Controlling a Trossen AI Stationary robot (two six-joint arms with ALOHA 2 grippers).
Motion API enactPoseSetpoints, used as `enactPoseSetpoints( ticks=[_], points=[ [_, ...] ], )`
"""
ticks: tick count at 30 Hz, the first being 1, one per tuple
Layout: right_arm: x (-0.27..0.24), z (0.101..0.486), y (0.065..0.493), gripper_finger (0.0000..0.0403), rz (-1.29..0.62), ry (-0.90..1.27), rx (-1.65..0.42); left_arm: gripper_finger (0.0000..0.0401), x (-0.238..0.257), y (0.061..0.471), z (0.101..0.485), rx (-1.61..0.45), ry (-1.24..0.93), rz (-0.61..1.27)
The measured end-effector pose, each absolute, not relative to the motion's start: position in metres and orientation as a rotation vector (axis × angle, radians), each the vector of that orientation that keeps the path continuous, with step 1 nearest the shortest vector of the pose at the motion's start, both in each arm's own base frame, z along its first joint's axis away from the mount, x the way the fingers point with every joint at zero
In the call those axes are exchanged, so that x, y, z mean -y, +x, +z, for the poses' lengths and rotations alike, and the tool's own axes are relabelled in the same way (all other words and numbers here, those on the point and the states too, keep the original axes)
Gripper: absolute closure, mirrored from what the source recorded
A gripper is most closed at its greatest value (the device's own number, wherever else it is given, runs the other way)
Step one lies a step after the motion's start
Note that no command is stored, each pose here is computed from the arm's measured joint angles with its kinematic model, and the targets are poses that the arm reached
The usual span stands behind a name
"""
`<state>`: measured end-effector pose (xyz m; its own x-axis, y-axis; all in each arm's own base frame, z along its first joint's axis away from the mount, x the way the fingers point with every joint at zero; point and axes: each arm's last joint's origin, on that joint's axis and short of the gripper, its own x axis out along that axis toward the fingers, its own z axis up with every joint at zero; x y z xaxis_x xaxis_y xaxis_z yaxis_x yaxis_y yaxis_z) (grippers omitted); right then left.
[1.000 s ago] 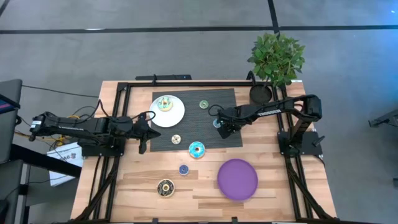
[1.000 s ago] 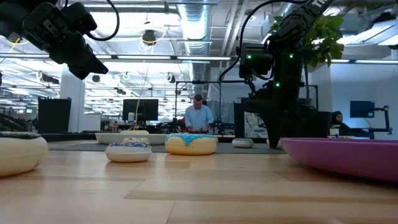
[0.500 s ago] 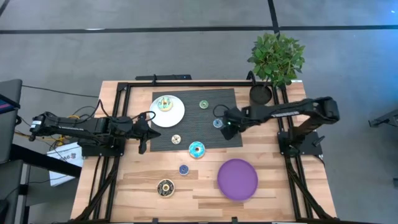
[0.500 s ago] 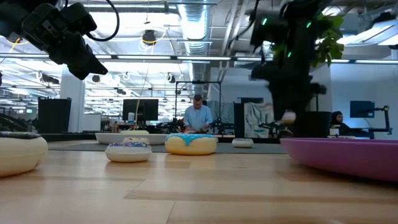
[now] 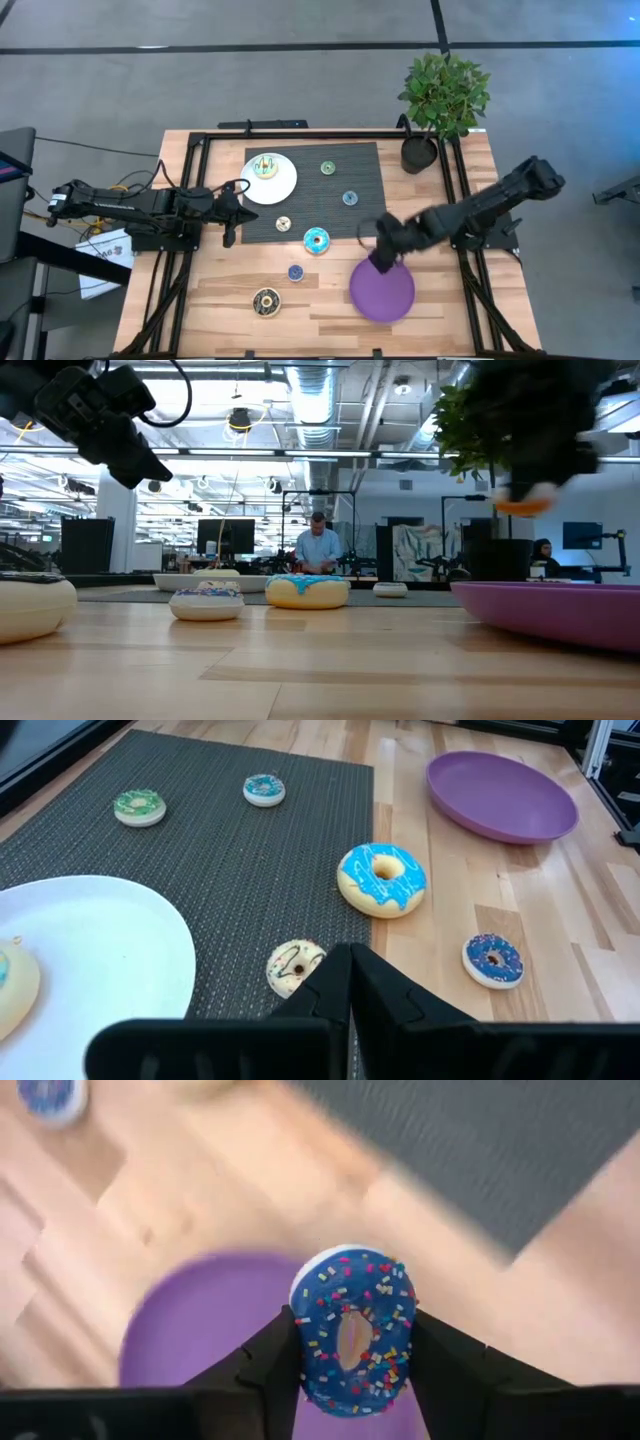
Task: Pick & Place donuts
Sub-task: Put the top small blue donut on the purple plate
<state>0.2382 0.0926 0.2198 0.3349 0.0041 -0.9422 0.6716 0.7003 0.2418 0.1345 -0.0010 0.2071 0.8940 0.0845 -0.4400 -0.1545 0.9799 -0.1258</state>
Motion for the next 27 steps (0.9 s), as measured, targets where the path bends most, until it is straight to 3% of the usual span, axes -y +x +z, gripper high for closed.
enactPoseSetpoints(
  ticks=[10,22,27],
  points=[
    [-0.165,0.191,0.212,0.0266,-0.630,0.844,-1.237,0.0401,0.001,0.134,0.206,-0.460,-0.141,0.121],
    [-0.184,0.158,0.211,0.0269,-0.695,0.799,-1.321,0.0401,0.001,0.134,0.206,-0.456,-0.148,0.122],
    [-0.187,0.155,0.214,0.0263,-0.634,0.766,-1.329,0.0401,0.001,0.134,0.206,-0.456,-0.149,0.122]
  ],
)
